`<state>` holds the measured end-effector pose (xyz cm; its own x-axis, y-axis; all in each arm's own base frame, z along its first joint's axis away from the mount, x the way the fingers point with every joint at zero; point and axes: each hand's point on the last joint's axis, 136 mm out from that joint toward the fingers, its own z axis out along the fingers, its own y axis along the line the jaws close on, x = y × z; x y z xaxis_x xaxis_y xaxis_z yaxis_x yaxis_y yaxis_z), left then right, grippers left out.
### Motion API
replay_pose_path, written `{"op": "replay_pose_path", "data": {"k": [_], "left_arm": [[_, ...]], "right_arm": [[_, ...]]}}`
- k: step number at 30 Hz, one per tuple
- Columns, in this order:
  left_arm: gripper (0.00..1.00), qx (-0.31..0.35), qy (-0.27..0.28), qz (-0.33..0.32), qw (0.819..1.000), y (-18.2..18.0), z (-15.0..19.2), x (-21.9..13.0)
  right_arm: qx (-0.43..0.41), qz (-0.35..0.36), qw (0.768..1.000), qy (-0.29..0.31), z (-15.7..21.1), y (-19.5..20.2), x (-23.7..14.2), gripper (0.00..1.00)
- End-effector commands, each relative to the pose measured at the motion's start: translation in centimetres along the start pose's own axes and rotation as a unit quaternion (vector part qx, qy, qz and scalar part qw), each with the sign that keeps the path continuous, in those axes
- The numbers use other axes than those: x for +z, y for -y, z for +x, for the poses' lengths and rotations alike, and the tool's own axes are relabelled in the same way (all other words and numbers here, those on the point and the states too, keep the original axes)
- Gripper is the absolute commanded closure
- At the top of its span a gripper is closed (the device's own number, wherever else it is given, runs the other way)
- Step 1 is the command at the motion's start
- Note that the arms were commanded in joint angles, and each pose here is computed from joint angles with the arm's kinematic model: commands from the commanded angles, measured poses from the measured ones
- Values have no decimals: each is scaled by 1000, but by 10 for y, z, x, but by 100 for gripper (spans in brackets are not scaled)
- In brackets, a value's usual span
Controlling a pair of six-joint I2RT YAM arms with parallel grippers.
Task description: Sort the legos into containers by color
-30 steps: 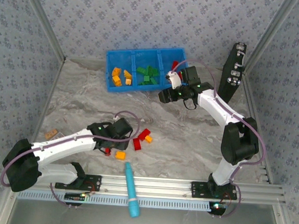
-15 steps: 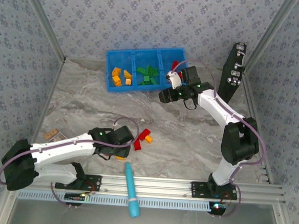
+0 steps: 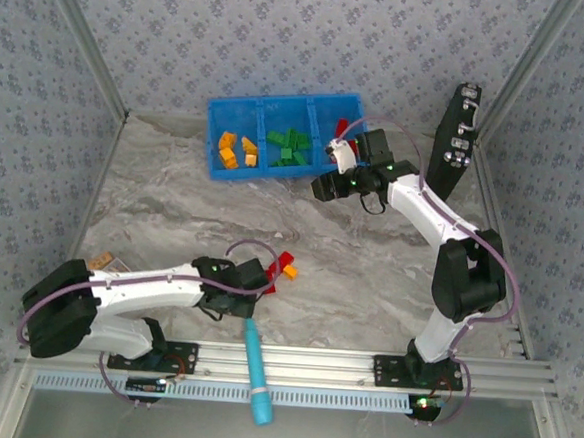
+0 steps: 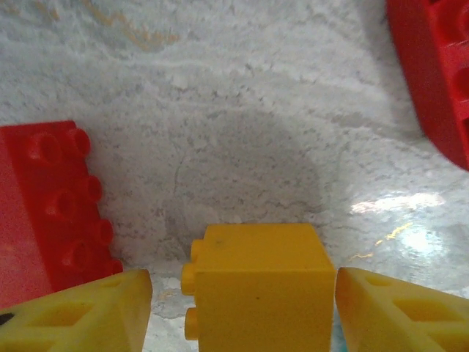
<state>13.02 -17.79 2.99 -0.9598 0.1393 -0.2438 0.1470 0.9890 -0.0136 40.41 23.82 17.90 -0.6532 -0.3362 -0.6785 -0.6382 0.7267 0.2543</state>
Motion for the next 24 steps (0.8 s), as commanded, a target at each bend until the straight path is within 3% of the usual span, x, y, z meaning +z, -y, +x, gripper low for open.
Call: {"op": "replay_pose_path", "data": {"k": [1,11,17,20,24], "left_arm": [[36,-17,-8,14,1000,9,3,7],[56,-21,-16,2,1000,7,6,13],[63,-16,5,-27,999,-3,-5,0],[64,-17,38,-39,998,-12,-32,-20],[65,-44,124,-33,991,-30,-105,-57]], "right_arm": [[-1,5,1000,-11,4,5,1,32],[1,0,1000,-16,6,4,3,31],[2,1,1000,-17,6,6,5,31],[3,-1,1000,-18,8,5,7,31],[5,-5,1000,-18,9,5,11,30]]}}
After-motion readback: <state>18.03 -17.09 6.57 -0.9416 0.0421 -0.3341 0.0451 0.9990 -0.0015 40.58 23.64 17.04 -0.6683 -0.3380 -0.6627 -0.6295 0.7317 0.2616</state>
